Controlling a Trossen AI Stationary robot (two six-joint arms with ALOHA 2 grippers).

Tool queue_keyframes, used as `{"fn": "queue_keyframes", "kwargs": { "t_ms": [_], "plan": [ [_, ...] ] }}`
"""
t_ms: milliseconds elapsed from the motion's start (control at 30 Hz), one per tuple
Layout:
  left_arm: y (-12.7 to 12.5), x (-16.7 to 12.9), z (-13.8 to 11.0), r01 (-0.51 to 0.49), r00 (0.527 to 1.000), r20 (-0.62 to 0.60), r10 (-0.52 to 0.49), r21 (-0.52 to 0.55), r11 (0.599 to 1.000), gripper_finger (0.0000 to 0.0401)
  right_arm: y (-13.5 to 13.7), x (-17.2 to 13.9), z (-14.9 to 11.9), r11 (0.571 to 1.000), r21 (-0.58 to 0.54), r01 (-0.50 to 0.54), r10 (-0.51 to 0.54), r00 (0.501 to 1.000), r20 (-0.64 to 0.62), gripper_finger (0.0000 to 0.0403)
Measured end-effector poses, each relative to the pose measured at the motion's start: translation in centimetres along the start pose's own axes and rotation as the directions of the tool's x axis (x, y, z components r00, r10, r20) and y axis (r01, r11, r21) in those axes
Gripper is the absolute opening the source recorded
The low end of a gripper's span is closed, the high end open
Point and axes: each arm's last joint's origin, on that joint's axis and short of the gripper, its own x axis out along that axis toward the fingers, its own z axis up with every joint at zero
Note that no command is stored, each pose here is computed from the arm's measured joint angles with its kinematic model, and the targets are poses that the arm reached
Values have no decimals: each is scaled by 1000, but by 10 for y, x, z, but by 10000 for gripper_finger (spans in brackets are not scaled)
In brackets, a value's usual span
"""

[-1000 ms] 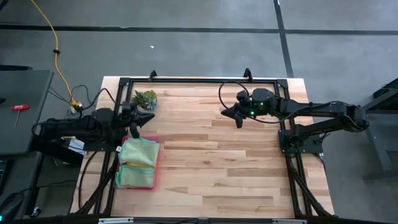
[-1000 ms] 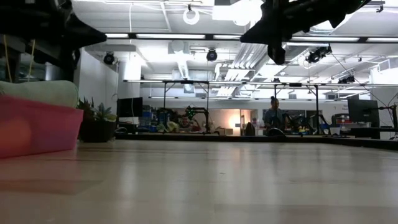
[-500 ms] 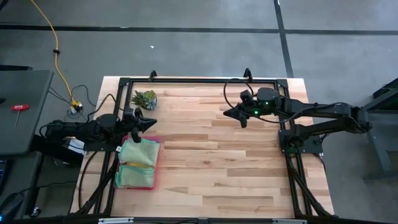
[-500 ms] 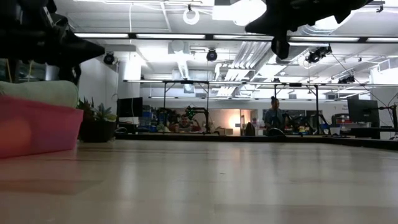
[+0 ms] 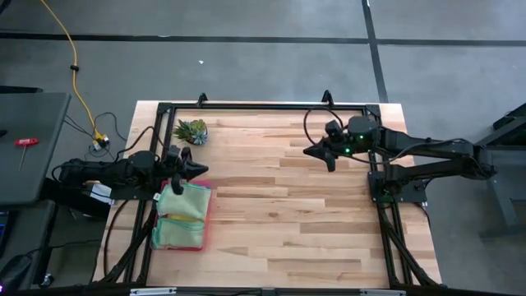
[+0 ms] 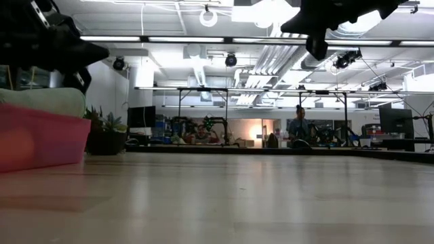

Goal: Fold microfiber towels
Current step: Return to Home Position

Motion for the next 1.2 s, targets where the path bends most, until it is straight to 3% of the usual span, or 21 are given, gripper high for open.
{"fn": "queue_keyframes", "kwargs": {
  "t_ms": [100,233,367,633,867,1100,1200],
  "plan": [
    [-1,0,0,18,1000,-10,-19,-40,999,0,-3,7,-10,998,-31,-49,50,998,38,0],
    [-1,0,0,18,1000,-10,-19,-47,999,0,-18,16,-46,978,25,-207,199,964,175,0],
    [-1,0,0,18,1000,-10,-19,-48,999,0,-35,7,-77,963,7,-268,258,932,256,0],
    [-1,0,0,17,1000,-10,-18,-49,999,0,-59,-18,-126,948,4,-319,309,922,234,0],
    [0,0,0,15,1000,-7,-15,-49,999,0,-65,-30,-135,978,-36,-206,209,958,198,0],
    [0,0,0,12,1000,-6,-13,-49,999,1,-79,-38,-153,999,-16,40,-37,992,123,0],
    [0,0,0,12,1000,-5,-12,-49,999,1,-80,-40,-152,989,-84,124,-112,984,140,0]
  ]
}}
